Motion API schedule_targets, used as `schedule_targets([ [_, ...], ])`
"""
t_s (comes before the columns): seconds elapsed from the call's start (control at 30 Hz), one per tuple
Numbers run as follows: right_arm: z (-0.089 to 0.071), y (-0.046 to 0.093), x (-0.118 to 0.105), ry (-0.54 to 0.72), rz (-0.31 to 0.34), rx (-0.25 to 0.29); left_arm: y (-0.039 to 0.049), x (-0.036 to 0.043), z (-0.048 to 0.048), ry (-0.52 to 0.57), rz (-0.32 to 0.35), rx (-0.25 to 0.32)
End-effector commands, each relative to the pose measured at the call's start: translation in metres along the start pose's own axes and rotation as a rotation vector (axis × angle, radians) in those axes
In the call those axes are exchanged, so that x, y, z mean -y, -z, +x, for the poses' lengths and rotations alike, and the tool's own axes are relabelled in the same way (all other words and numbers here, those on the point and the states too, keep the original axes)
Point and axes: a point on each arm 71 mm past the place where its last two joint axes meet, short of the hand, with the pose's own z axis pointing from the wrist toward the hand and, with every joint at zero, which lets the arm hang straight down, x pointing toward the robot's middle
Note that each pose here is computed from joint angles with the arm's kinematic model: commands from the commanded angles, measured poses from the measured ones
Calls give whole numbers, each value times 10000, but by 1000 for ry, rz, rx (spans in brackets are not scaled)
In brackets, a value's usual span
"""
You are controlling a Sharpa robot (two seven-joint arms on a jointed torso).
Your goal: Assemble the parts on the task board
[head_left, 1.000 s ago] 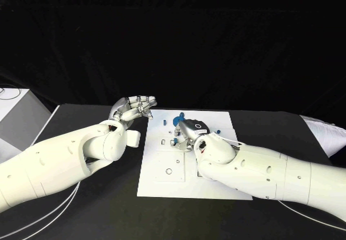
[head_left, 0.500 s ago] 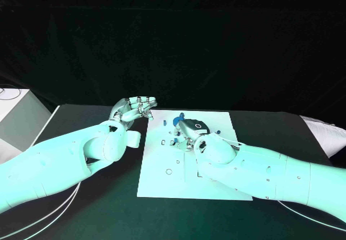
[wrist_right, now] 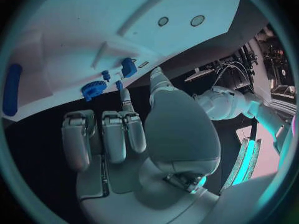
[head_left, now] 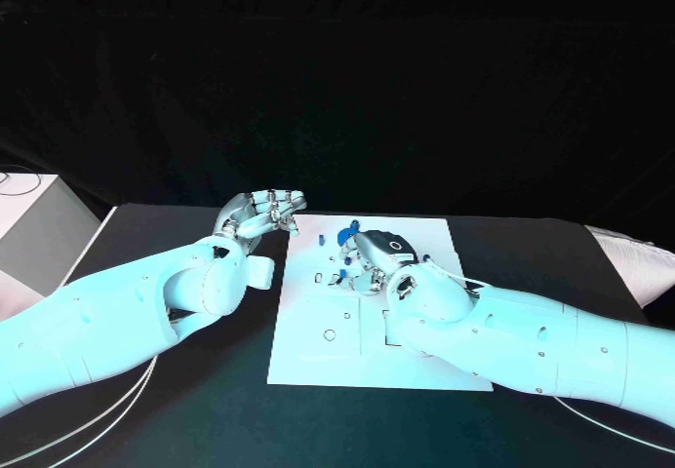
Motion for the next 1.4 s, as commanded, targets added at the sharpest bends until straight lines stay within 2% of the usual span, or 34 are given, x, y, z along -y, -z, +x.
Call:
schedule_targets([
  [0.03,-76,48,-3,-78,-59,62,-4,-8,29,-8,-3,-26],
  [0.13,-165,117,91,-151,-98,74,-9,-35,29,-31,-31,-31],
  [0.23,-249,180,206,-230,-131,63,-9,-75,34,-63,-83,-49],
  [0.37,-376,249,393,-331,-137,47,-5,-140,51,-129,-168,-94],
  [0.47,-497,292,567,-404,-87,51,-2,-192,82,-203,-231,-142],
  [0.6,-683,334,839,-503,19,70,-27,-263,156,-329,-318,-224],
  [0.73,-829,361,1005,-526,67,90,-79,-291,214,-437,-370,-275],
  [0.93,-1049,387,1225,-528,113,111,-193,-244,321,-653,-454,-360],
  [1.23,-1154,374,1379,-523,148,131,-403,-66,451,-862,-533,-466],
  [1.4,-1196,365,1467,-556,186,172,-489,-25,532,-930,-565,-524],
])
